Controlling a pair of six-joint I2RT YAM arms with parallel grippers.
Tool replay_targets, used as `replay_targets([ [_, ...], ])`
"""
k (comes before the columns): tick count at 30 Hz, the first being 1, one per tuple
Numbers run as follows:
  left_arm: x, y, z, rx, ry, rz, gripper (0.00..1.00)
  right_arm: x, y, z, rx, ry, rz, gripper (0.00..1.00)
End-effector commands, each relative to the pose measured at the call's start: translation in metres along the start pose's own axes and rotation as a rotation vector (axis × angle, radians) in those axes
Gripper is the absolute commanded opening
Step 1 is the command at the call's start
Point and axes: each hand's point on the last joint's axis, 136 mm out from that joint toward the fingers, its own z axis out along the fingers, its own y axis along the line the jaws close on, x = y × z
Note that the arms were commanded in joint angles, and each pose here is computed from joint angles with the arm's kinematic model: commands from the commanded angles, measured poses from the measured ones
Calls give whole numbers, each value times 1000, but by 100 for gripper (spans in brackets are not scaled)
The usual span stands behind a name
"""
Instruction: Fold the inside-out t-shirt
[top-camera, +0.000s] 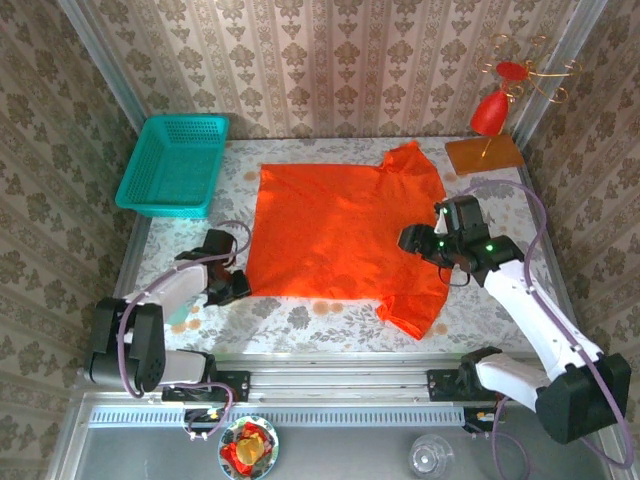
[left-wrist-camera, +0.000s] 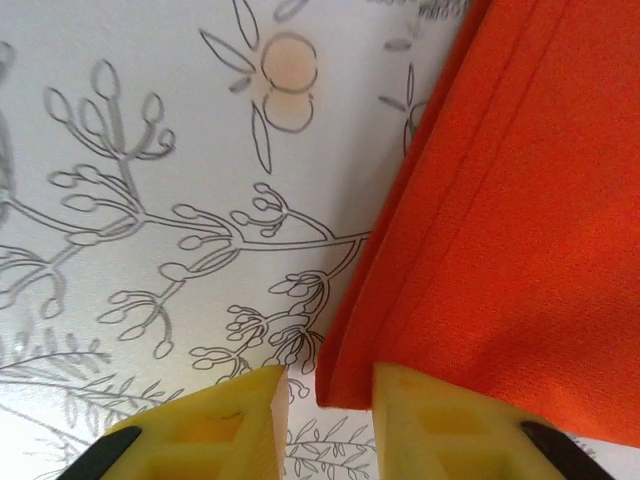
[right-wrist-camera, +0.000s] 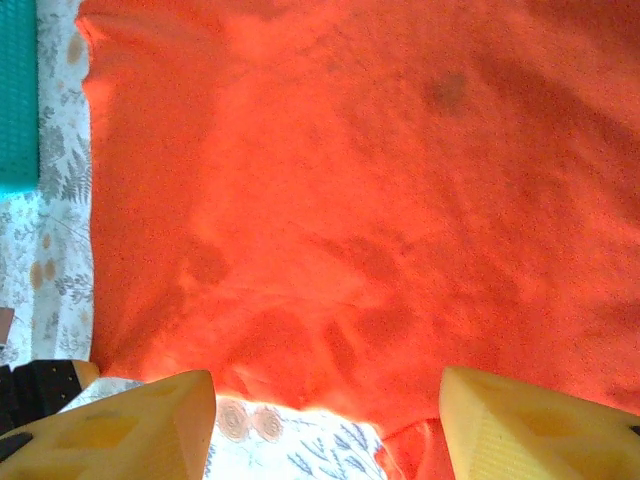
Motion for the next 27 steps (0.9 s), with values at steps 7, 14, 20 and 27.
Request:
replay_targets([
  [7,8,6,10,-46,40,12,16,54,-57,-4,201,109,98,61],
  [14,1,4,4,-48,16,16,2,97,-73,3,230,195,177,61],
  [20,-4,2,-2,-38,-16,6,0,136,-104,-4,415,239,284,56],
  [27,-4,1,-3,-37,-11,2,0,177,-125,4,521,313,320,51],
])
